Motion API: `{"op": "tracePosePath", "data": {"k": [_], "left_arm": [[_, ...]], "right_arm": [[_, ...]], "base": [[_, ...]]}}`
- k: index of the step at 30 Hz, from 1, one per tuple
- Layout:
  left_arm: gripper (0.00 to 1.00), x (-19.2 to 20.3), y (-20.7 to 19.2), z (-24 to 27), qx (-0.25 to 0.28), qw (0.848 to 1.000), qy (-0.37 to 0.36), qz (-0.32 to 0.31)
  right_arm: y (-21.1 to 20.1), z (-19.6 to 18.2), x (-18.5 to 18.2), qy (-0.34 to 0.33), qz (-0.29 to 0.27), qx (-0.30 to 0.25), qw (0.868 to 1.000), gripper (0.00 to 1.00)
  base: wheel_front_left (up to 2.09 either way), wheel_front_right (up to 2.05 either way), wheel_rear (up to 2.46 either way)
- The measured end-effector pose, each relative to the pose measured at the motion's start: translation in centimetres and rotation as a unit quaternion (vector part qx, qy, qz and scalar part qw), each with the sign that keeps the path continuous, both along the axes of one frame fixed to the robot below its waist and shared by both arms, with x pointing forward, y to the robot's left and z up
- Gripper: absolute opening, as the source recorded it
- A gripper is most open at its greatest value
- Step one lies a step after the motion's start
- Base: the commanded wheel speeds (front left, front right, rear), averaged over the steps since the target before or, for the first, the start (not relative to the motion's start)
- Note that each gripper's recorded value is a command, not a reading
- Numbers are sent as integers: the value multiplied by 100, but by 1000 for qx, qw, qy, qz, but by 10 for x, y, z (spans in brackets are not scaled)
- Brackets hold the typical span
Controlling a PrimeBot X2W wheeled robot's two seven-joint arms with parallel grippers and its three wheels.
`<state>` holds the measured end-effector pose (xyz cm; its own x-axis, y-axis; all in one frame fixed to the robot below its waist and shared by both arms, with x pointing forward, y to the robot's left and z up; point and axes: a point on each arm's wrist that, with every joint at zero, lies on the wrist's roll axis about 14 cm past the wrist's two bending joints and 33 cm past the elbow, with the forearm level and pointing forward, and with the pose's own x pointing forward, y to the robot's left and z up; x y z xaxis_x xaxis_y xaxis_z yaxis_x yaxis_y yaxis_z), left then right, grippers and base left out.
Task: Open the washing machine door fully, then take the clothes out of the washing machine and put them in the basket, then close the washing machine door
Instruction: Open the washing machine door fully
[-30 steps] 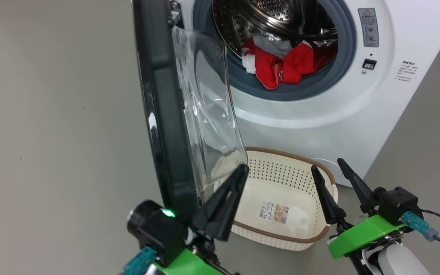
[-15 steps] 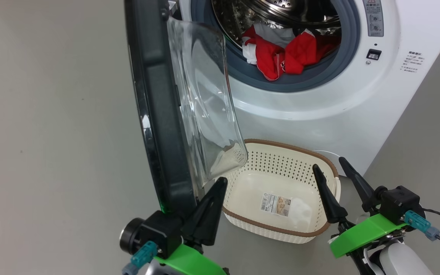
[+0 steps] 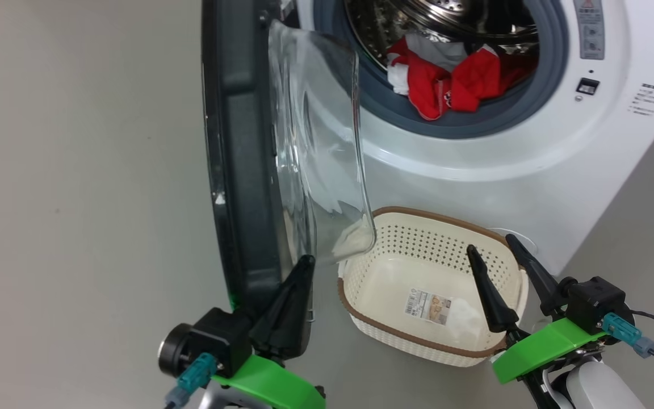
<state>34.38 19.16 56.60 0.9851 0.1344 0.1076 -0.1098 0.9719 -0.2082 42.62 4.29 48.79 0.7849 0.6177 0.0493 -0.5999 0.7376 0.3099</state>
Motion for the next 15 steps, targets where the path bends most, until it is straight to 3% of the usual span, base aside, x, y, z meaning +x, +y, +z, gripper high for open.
{"op": "tracePosePath", "data": {"k": [15], "left_arm": [[0, -31, 74, -11, 16, 991, 30, 128]], "right_arm": [[26, -9, -2, 9, 40, -3, 999, 100]], "base": [[0, 0, 0]]}}
